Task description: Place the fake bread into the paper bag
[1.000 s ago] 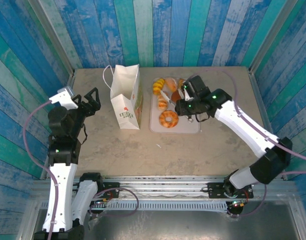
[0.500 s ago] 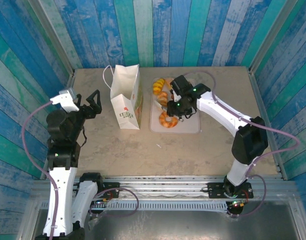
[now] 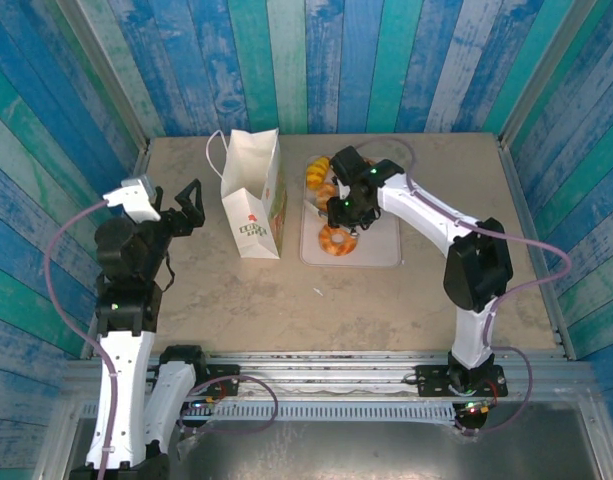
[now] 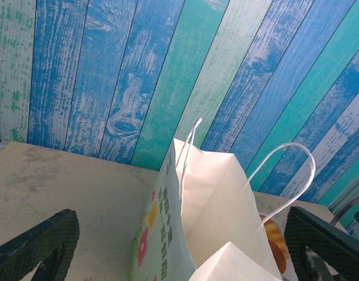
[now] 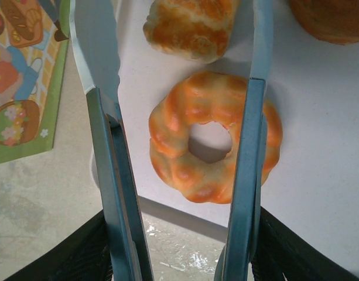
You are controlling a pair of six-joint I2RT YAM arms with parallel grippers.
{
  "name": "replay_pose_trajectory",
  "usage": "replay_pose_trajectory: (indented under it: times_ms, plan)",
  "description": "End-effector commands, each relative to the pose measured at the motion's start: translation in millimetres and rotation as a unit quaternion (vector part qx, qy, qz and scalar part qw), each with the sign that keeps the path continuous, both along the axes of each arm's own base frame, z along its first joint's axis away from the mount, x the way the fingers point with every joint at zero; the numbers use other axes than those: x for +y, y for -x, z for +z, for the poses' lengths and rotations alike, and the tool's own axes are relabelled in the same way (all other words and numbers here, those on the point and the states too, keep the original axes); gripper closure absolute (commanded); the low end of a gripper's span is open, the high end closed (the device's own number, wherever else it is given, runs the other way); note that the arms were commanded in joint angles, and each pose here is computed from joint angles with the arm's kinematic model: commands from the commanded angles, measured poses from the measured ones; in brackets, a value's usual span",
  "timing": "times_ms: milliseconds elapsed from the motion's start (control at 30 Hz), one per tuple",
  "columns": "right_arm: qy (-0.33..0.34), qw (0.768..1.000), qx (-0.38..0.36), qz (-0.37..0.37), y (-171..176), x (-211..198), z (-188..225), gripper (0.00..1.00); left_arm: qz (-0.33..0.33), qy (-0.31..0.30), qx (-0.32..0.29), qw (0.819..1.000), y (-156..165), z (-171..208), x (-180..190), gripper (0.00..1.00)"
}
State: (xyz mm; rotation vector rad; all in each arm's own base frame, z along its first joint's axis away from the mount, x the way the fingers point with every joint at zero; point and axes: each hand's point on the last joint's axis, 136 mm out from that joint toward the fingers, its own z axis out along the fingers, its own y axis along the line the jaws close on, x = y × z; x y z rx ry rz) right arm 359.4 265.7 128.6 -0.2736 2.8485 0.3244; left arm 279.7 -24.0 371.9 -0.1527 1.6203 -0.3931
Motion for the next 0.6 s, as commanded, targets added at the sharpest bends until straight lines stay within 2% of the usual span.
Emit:
replay_pose_trajectory:
  times_ms: [0, 567]
  plan:
    - [0.018, 1.000, 0.004, -0.009, -5.5, -4.3, -2.7, 0.41, 0.006, -0.014, -0.007, 1.000, -2.7, -0.3, 2.7, 0.06]
    - [0.044, 0.999, 0.016, -0.013, -17.7, -2.4, -21.6, 0.43, 0.003, -0.020, 0.003, 1.000, -10.9, -11.8, 1.9, 0.06]
